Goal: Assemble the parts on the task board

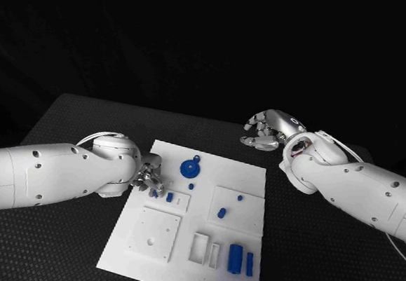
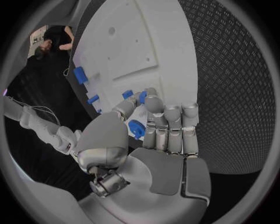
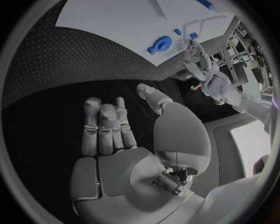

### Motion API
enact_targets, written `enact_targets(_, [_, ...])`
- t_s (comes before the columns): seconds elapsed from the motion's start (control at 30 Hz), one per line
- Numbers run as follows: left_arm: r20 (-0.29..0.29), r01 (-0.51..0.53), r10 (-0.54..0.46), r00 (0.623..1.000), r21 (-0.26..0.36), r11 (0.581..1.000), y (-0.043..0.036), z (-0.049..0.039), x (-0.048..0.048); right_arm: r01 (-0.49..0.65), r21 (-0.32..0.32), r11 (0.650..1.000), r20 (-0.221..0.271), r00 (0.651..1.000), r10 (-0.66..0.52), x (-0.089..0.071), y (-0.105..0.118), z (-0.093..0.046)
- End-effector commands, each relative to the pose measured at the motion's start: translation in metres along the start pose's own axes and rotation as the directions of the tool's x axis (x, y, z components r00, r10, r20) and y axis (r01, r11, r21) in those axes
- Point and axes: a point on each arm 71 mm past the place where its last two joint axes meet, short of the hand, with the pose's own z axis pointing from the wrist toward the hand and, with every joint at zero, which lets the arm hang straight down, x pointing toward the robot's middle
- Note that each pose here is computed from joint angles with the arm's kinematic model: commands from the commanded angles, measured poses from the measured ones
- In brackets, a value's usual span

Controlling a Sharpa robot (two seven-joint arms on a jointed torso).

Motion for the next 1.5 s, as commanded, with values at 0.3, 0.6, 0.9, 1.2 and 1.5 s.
enact_targets(0.3, [-0.051, 0.034, -0.034, 0.998, -0.006, 0.999, 0.0034, 0.0044, 0.0120, 0.004, -0.008, 1.000, -0.012, 1.000, -0.004, 0.001, 0.001, 0.000])
enact_targets(0.6, [-0.093, 0.059, -0.058, 0.994, 0.001, 0.998, 0.0071, 0.0052, 0.0129, 0.003, -0.008, 1.000, -0.013, 1.000, -0.003, 0.002, 0.001, 0.000])
enact_targets(0.9, [-0.099, 0.050, -0.049, 0.994, 0.007, 0.999, 0.0066, 0.0020, 0.0059, 0.003, -0.008, 1.000, -0.014, 1.000, -0.003, 0.003, 0.002, 0.001])
enact_targets(1.2, [-0.109, 0.046, -0.045, 0.993, 0.013, 0.999, 0.0043, 0.0010, -0.0031, 0.003, -0.009, 1.000, -0.016, 1.000, -0.003, 0.004, 0.002, 0.001])
enact_targets(1.5, [-0.109, 0.036, -0.036, 0.993, 0.005, 0.999, 0.0044, 0.0013, -0.0103, 0.002, -0.009, 1.000, -0.017, 1.000, -0.003, 0.004, 0.002, 0.001])
